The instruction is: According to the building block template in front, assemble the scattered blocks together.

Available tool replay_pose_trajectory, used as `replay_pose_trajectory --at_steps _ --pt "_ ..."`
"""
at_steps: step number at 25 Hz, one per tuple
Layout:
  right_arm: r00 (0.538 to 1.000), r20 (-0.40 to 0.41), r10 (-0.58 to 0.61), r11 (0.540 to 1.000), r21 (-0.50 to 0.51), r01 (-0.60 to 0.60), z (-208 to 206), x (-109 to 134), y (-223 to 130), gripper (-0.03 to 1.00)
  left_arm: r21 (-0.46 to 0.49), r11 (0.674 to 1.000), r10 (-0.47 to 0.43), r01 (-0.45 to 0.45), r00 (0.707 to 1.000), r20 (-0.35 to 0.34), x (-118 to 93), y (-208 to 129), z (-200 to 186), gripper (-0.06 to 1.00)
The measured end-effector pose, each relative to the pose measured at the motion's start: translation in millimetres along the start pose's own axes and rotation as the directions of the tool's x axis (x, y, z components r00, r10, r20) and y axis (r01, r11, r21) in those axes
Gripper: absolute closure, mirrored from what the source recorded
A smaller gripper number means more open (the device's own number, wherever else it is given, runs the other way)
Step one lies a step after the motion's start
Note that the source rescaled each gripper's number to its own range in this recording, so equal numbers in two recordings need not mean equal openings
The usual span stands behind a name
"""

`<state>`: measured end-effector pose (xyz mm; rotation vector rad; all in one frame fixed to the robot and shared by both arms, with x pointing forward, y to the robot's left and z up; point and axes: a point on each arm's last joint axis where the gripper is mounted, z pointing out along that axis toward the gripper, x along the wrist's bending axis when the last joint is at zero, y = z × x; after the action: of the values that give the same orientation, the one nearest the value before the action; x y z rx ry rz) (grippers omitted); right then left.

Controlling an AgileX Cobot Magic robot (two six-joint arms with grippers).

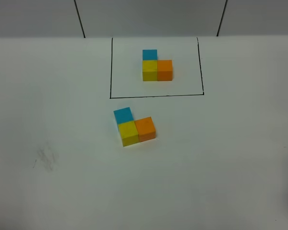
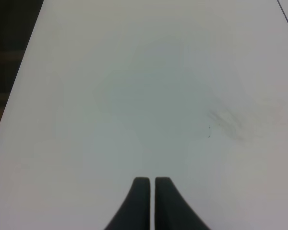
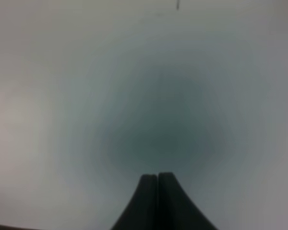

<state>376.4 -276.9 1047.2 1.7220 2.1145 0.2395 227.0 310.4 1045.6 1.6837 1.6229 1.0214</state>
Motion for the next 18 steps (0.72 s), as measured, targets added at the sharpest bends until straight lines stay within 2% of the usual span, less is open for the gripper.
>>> replay_pose_trajectory --at_steps 8,14,18 --pt "0.991 -0.125 -0.057 0.998 -0.041 0.052 10 12 -30 0.97 0.0 1.0 0.0 0.0 1.0 0.0 0 0 0 0.94" --pt "0.987 -0.144 -0.068 0.997 -0.046 0.062 11 14 -32 0.97 0.0 1.0 0.001 -0.001 1.0 0.0 0 0 0 0.94" --pt "0.981 -0.188 -0.049 0.999 0.013 0.052 13 18 -39 0.97 0.0 1.0 0.001 -0.001 1.0 0.0 0 0 0 0.94"
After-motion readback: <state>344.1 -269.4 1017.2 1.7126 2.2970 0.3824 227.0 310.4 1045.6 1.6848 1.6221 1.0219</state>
